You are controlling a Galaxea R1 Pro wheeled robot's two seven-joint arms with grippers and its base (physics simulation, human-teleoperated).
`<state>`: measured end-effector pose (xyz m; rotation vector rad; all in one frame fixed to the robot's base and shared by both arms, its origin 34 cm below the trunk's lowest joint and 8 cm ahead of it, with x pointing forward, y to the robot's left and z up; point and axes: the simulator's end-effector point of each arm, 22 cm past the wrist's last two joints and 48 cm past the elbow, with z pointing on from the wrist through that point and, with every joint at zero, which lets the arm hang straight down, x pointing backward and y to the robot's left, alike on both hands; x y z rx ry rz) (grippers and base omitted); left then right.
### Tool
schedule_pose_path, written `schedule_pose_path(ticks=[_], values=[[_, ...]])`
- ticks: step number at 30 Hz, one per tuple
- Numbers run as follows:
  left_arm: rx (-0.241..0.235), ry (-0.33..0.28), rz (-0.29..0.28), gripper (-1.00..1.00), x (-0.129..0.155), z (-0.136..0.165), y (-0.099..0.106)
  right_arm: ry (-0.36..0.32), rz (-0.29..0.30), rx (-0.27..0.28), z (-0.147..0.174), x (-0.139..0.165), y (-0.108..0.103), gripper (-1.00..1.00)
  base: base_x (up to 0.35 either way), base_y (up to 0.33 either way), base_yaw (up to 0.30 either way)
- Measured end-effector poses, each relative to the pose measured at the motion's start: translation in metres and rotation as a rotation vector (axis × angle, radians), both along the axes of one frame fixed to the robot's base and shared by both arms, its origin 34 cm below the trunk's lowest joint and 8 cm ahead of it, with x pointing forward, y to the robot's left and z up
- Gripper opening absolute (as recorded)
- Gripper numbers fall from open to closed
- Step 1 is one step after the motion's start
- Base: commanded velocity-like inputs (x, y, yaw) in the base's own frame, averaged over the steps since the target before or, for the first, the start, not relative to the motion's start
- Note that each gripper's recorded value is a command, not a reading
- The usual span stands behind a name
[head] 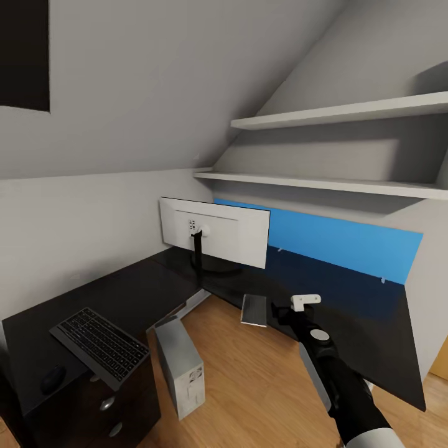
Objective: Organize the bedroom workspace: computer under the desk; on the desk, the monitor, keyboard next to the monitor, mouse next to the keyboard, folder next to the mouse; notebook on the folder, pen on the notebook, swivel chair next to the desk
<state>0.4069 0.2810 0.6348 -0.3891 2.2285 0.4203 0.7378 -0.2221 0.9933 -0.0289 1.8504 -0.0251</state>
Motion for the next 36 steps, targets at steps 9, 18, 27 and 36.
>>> schedule_pose_path(ticks=[9,18,27,36], values=[[0.0,0.028,0.012,1.0,-0.002,-0.003,0.005,0.029,0.017,0.018,-0.013,-0.002,0.014,1.0,0.0,0.0,0.0],[-0.029,-0.038,0.042,1.0,0.022,0.014,0.008,0.062,0.066,0.089,-0.024,-0.006,0.062,1.0,0.0,0.0,0.0],[-0.153,-0.038,-0.033,1.0,0.101,0.074,-0.04,0.079,0.06,0.327,-0.042,-0.008,0.079,1.0,0.0,0.0,0.0],[-0.375,-0.09,-0.208,1.0,0.166,0.211,-0.159,0.124,-0.13,0.828,-0.073,-0.008,0.047,1.0,0.0,0.0,0.0]])
